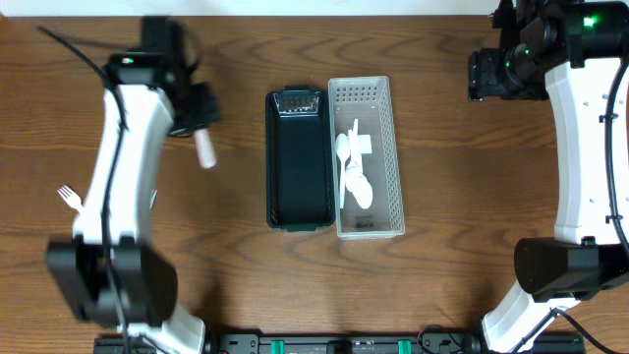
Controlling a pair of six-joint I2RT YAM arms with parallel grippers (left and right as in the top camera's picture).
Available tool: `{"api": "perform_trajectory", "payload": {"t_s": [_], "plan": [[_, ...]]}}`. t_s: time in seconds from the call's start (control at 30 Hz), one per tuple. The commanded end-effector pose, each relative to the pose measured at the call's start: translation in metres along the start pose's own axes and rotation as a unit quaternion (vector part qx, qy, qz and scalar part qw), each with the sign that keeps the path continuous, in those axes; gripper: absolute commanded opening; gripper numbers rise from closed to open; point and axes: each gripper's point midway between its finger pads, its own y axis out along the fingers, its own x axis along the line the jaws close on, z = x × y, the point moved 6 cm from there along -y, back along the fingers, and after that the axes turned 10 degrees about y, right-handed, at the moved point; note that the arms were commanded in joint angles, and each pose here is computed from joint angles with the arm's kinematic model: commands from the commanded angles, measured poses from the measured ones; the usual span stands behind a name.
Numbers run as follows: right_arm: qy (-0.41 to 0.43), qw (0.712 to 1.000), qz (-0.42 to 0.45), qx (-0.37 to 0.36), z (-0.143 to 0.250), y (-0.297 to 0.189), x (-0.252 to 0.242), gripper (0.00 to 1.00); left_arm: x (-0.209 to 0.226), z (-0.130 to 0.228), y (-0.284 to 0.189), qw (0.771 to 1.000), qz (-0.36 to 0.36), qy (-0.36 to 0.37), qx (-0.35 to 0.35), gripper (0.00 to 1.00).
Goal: Pack container
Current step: 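Carry the spoon right and drop it into the dark green basket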
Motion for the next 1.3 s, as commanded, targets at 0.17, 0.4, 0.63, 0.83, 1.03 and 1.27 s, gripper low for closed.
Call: {"api": "perform_trajectory", "payload": {"t_s": [0.17, 0.4, 0.63, 0.83, 1.03, 1.27], "plan": [[0.006, 1.000, 0.027, -0.005, -0.005, 0.002, -0.016, 0.72, -0.109, 0.027, -0.022, 0.987, 0.055, 0.152, -0.015, 0.06], [0.013, 0.999, 0.032, 0.003, -0.003, 0.002, -0.022, 0.72, -0.131, 0.034, 0.033, 0.982, 0.048, 0.174, 0.047, 0.06], [0.012, 0.999, 0.032, 0.006, -0.002, 0.002, -0.022, 0.72, -0.140, 0.045, 0.091, 0.977, 0.047, 0.171, 0.120, 0.06], [0.012, 0.999, 0.032, 0.006, -0.002, 0.002, -0.022, 0.72, -0.140, 0.051, 0.111, 0.973, 0.040, 0.172, 0.146, 0.28], [0.012, 0.999, 0.032, 0.006, -0.002, 0.002, -0.022, 0.72, -0.139, 0.051, 0.108, 0.967, 0.045, 0.205, 0.143, 0.50], [0.014, 0.999, 0.033, 0.006, -0.002, 0.002, -0.024, 0.72, -0.125, 0.026, 0.051, 0.969, -0.003, 0.240, 0.056, 0.49]]}}
